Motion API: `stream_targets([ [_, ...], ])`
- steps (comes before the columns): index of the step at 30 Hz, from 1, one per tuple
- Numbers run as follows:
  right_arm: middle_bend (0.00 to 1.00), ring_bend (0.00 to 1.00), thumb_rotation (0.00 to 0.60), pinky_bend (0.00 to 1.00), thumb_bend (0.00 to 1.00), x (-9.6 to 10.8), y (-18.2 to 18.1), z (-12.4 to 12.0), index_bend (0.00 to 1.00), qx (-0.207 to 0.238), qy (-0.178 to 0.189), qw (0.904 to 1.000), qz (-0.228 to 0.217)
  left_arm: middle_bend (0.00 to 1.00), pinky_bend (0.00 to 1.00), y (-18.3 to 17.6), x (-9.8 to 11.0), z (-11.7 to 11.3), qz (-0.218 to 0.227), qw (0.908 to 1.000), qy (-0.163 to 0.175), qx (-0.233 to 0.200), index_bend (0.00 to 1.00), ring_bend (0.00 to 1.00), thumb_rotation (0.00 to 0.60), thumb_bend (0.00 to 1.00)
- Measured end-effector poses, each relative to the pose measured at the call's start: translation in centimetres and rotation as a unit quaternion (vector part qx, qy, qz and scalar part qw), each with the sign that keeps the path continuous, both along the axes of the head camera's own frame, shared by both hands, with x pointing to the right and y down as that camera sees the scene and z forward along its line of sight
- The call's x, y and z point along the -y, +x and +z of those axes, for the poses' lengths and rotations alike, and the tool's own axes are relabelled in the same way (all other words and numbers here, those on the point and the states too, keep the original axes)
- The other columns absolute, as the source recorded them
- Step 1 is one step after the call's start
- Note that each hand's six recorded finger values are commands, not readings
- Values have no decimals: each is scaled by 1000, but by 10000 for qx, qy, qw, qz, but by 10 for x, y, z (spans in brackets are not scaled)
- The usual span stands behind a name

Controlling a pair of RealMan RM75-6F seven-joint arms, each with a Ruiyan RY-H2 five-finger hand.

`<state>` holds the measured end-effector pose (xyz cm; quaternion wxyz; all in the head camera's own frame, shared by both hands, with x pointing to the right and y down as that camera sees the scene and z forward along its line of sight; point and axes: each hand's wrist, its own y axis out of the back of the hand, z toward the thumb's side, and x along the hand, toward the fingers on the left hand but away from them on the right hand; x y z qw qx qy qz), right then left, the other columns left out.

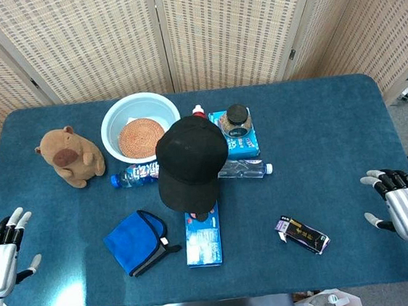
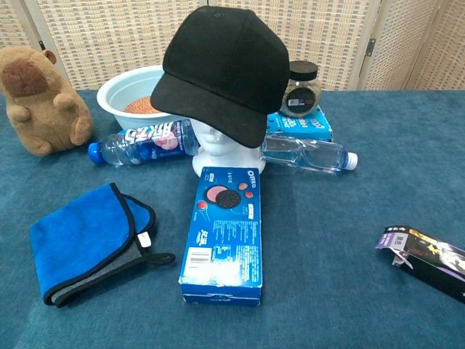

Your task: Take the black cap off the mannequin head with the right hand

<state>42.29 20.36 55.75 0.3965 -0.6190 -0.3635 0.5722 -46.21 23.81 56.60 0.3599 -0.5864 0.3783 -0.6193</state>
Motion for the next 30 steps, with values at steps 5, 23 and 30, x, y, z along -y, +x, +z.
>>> stream_targets([
  [5, 247, 180, 600, 208, 0, 1, -4, 1, 312, 44, -12, 10000, -66, 41, 0, 0, 0, -1, -12, 10000, 15, -7, 99, 58, 600, 241],
  [23, 247, 180, 600, 208, 0, 19, -51, 7, 312, 498, -58, 9937, -1006, 41, 0, 4, -2, -6, 11, 9999, 72, -121, 99, 58, 600, 241],
  [30, 247, 180, 600, 208, 0, 37, -105, 18, 312, 858, -76, 9787, -1863, 41, 0, 5, -4, -9, 6, 9999, 70, -117, 100, 59, 600, 240],
])
